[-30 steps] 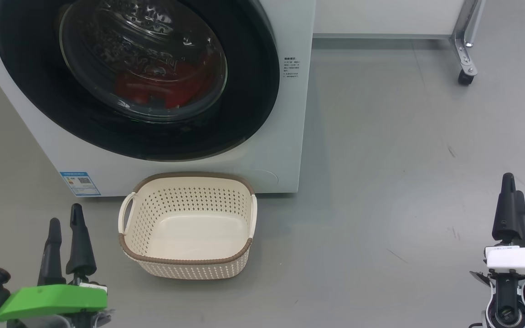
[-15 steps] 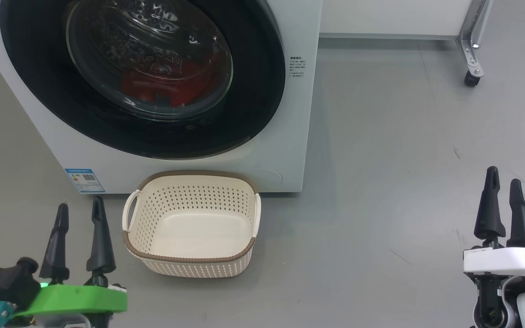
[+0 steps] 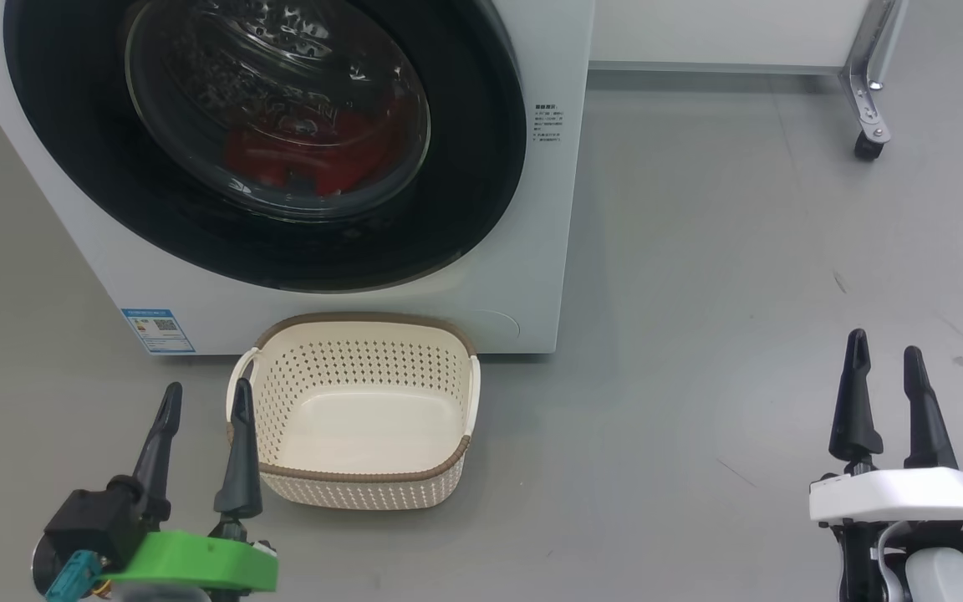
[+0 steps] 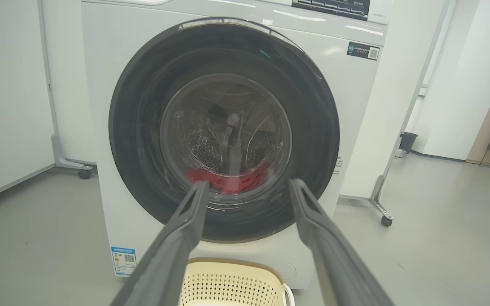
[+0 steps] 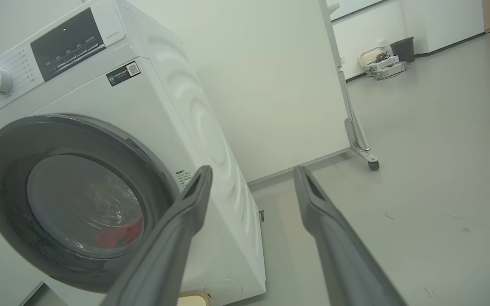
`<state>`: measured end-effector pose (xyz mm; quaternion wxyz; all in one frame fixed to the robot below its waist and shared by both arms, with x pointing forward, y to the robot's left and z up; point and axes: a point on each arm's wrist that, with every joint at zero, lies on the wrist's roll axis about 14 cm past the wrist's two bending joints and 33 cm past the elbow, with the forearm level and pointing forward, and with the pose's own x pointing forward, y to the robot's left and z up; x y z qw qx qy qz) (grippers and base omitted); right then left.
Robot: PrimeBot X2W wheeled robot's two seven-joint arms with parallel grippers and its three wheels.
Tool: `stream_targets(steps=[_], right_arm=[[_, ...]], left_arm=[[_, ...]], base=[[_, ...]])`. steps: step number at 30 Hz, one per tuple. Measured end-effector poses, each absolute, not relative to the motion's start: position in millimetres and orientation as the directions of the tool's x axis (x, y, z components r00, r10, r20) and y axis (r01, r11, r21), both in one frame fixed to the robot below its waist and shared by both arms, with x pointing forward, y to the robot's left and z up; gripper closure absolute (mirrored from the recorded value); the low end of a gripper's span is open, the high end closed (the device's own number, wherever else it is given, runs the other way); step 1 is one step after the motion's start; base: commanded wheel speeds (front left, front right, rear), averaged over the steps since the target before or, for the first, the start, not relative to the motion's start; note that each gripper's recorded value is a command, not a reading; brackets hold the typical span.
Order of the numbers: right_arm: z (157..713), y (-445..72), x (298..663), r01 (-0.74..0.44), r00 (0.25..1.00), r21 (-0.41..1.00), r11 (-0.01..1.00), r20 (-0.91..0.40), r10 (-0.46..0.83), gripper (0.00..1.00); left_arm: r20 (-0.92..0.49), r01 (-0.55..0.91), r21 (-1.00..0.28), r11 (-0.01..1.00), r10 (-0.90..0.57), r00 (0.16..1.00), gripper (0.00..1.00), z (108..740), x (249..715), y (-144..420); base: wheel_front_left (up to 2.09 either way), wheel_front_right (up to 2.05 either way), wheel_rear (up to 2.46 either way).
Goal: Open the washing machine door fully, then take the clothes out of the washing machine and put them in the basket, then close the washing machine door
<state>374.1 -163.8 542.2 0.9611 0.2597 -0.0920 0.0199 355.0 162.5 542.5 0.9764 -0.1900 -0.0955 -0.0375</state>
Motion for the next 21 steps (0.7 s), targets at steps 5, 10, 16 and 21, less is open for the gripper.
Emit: stream_targets(steps=[5, 10, 16, 21], right_arm=[[524, -162, 371, -0.055, 0.992, 0.494, 0.868, 0.127, -0.01, 0.0], [511, -160, 369, -0.028, 0.997, 0.459, 0.888, 0.081, -0.01, 0.0], [496, -155, 367, -0.021, 0.999, 0.403, 0.915, 0.034, 0.009, 0.0], [486, -151, 364, -0.043, 0.999, 0.321, 0.946, -0.001, 0.046, 0.0]], left_arm=[[0.152, 0.103, -0.366, 0.925, -0.05, 0.987, 0.0, 527, 354, 156], [0.087, 0.083, -0.353, 0.932, -0.056, 0.995, 0.0, 507, 351, 153], [0.031, 0.062, -0.341, 0.938, -0.055, 0.998, 0.0, 490, 348, 151], [-0.003, 0.068, -0.288, 0.955, -0.071, 0.997, 0.0, 480, 346, 147]], base=[[0.0, 0.0, 0.0], [0.0, 0.0, 0.0], [0.0, 0.0, 0.0], [0.0, 0.0, 0.0]])
